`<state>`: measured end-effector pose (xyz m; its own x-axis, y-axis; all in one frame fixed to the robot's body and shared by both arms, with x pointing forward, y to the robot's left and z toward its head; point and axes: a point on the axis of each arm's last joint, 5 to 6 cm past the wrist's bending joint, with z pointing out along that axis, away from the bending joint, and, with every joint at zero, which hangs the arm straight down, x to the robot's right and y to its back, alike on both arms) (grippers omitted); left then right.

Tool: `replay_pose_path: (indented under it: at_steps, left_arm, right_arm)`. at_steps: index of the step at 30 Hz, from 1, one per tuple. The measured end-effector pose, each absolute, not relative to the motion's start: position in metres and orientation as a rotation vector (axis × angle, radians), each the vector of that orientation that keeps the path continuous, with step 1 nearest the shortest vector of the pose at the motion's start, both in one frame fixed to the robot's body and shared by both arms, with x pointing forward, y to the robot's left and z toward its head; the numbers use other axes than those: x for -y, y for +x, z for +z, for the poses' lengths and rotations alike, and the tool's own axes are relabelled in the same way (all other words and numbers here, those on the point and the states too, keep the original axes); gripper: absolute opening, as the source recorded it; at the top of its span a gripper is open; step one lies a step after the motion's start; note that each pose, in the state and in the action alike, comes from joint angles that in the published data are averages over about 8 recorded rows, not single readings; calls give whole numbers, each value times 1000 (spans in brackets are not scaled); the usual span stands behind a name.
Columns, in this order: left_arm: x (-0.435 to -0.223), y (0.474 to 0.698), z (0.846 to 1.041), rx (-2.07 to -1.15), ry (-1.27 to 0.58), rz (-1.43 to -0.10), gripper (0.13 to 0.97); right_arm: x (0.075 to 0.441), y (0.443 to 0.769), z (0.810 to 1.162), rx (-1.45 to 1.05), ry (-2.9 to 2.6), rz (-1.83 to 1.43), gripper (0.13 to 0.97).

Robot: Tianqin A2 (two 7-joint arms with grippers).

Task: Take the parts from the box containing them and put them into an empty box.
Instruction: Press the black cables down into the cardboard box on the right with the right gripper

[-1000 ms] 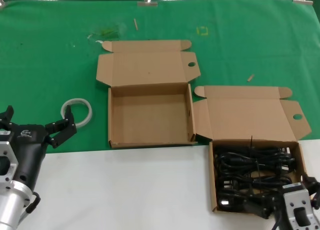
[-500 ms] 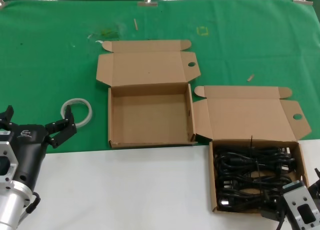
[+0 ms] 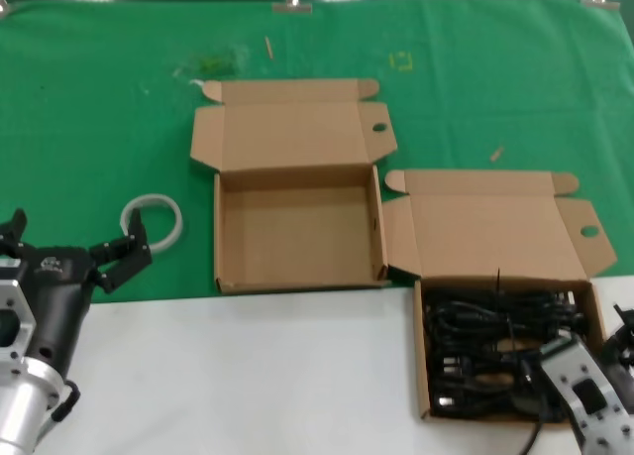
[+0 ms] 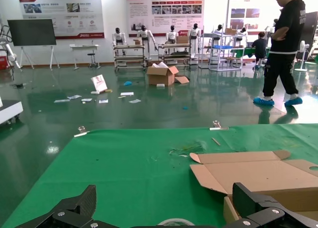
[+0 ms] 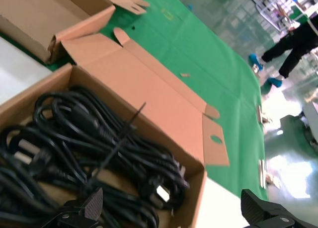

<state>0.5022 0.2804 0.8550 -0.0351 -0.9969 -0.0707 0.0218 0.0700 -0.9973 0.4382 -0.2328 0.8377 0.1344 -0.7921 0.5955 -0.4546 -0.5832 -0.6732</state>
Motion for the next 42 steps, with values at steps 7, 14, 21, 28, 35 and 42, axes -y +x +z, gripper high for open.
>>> replay_pose_path:
  at_steps: [7, 14, 21, 28, 35, 42]
  left_arm:
    - [-280, 502, 855, -1253, -1125, -1193, 965]
    - [-280, 502, 855, -1253, -1125, -1193, 965]
    - [-280, 502, 855, -1253, -1125, -1193, 965]
    - [-280, 502, 855, -1253, -1125, -1193, 965]
    - [-280, 502, 855, -1253, -1125, -1193, 965]
    - [-280, 502, 855, -1253, -1125, -1193, 965]
  right_arm:
    - [227, 456, 833, -1154, -2092, -1434, 966]
    - [224, 468, 823, -1138, -2081, -1416, 966]
    - [227, 469, 815, -1157, -2077, -1401, 966]
    - [230, 472, 813, -1169, -2061, -1405, 966]
    - [231, 480, 818, -1162, -2040, -1425, 966]
    - [232, 488, 816, -1149, -2038, -1431, 966]
